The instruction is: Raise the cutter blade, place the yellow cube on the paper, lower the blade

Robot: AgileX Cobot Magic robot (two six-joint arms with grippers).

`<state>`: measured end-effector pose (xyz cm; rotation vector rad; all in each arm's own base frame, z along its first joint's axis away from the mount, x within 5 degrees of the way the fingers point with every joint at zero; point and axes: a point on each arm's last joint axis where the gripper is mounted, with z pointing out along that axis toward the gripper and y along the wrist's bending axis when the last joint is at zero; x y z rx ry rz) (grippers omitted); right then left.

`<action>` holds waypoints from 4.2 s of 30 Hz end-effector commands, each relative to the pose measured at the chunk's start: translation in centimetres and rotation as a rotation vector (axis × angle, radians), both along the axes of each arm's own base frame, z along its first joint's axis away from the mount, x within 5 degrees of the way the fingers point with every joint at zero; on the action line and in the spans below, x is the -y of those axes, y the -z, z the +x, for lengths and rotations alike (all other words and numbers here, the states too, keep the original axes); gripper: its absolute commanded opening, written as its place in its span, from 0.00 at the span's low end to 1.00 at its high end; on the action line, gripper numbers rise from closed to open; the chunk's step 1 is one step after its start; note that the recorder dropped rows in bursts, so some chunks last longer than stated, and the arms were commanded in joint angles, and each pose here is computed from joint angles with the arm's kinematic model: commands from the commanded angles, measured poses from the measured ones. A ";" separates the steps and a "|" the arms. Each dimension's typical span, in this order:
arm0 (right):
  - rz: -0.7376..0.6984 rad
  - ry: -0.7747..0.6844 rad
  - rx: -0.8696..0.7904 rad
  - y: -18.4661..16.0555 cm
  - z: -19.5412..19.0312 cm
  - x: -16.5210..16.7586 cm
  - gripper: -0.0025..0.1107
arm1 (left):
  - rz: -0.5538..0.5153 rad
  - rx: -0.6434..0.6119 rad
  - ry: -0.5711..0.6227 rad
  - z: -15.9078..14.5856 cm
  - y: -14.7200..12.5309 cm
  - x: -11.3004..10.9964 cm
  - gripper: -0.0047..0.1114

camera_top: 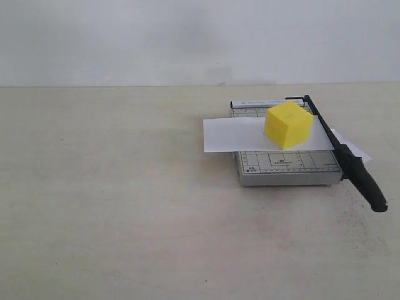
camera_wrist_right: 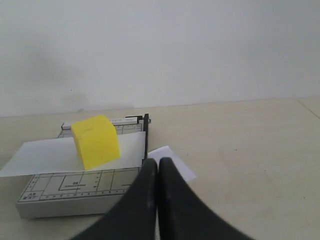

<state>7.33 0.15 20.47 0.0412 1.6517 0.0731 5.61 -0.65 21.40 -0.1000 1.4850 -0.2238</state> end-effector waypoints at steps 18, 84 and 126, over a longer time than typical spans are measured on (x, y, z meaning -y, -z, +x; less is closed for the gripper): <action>-0.040 0.046 -0.159 2.1 -1.9 0.3 0.02 | -0.006 0.000 0.017 0.0 0.1 0.1 0.08; -0.034 0.048 -0.155 2.1 -1.9 0.3 0.02 | 0.138 -0.306 0.026 -0.2 3.0 0.0 0.08; -0.034 0.048 -0.155 2.1 -1.9 0.3 0.02 | 0.138 -0.304 0.026 -0.2 2.9 0.0 0.08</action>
